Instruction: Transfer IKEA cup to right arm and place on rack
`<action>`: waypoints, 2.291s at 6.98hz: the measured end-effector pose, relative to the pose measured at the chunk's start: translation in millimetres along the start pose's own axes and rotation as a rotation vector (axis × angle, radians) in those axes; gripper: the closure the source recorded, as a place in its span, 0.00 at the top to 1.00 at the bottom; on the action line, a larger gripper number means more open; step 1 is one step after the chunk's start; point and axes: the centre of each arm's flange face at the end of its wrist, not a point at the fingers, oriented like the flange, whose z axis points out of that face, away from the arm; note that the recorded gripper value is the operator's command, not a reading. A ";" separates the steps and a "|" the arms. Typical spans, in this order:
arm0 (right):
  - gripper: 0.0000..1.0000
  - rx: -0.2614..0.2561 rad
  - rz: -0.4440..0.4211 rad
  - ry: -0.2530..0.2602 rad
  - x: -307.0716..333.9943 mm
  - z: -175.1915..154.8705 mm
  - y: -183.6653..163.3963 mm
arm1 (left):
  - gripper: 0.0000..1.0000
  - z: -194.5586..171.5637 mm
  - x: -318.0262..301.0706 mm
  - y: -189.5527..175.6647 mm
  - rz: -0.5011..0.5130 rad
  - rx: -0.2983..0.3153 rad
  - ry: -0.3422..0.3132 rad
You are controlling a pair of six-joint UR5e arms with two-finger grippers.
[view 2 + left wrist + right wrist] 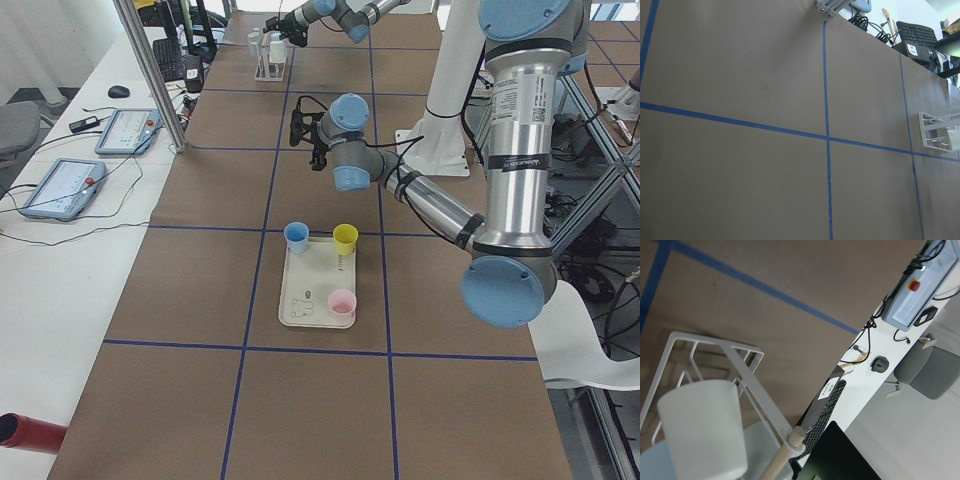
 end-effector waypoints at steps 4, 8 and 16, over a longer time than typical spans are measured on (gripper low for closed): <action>1.00 0.287 0.741 -0.114 22.4 -67.1 -20.2 | 1.00 -6.7 -78.0 -0.1 0.166 0.089 -0.201; 1.00 0.528 1.258 -0.299 23.1 -117.1 -95.1 | 1.00 49.9 -113.5 -27.1 0.154 0.109 -0.278; 1.00 0.542 1.261 -0.333 15.2 -120.9 -116.1 | 0.21 120.3 -173.3 14.2 0.196 0.092 -0.381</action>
